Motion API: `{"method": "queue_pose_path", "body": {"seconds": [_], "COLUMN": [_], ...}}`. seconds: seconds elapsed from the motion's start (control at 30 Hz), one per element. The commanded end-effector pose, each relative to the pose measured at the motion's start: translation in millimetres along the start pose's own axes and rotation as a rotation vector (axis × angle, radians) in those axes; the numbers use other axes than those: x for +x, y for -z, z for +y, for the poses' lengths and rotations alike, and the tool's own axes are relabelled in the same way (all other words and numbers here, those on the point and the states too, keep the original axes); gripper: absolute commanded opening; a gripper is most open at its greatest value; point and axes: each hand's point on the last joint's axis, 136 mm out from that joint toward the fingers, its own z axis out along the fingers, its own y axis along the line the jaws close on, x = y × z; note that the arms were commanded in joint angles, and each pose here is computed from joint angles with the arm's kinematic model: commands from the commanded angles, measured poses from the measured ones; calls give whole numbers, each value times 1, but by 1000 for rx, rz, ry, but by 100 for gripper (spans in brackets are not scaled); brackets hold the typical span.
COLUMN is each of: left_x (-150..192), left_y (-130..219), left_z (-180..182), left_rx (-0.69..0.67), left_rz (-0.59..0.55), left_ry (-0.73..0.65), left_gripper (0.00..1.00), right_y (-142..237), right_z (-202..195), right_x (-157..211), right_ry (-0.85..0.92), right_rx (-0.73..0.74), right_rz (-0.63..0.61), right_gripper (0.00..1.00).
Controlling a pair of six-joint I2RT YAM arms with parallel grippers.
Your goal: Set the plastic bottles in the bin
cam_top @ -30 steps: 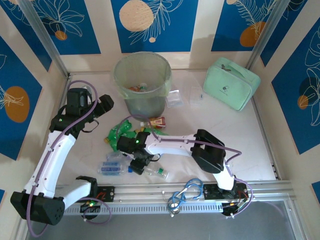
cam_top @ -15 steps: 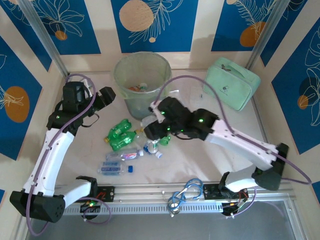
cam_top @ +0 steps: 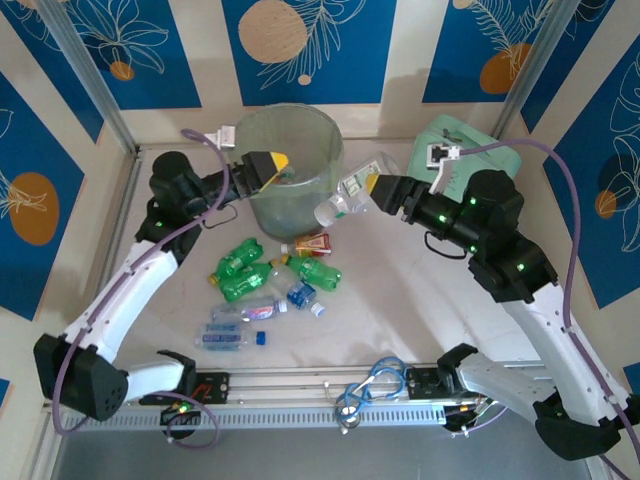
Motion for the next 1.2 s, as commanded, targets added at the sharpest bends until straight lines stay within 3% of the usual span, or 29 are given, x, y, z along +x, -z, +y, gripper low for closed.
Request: {"method": "queue_pose_path", "body": {"seconds": [0.0,0.4,0.83,1.17], "left_x": [20,36,46,70], "left_y": [-8,-18,-26,-37], "left_z": [-61,-81,-85,-86], "left_rx": [260,458,492,508], "left_rz": [114,161,200,259], "left_ry": [-89,27,35,52], "left_gripper": [100,100,85,90], "right_y": [7,6,-9,-15], "right_z": [33,45,37,26], "right_x": [-20,-52,-49,-48], "right_ry": [-57,-160,-203,-222], "right_rx": [-151,-267,-279,-249], "right_rz": [-43,-139,-125,-144], "right_gripper": [65,65,65,63]}}
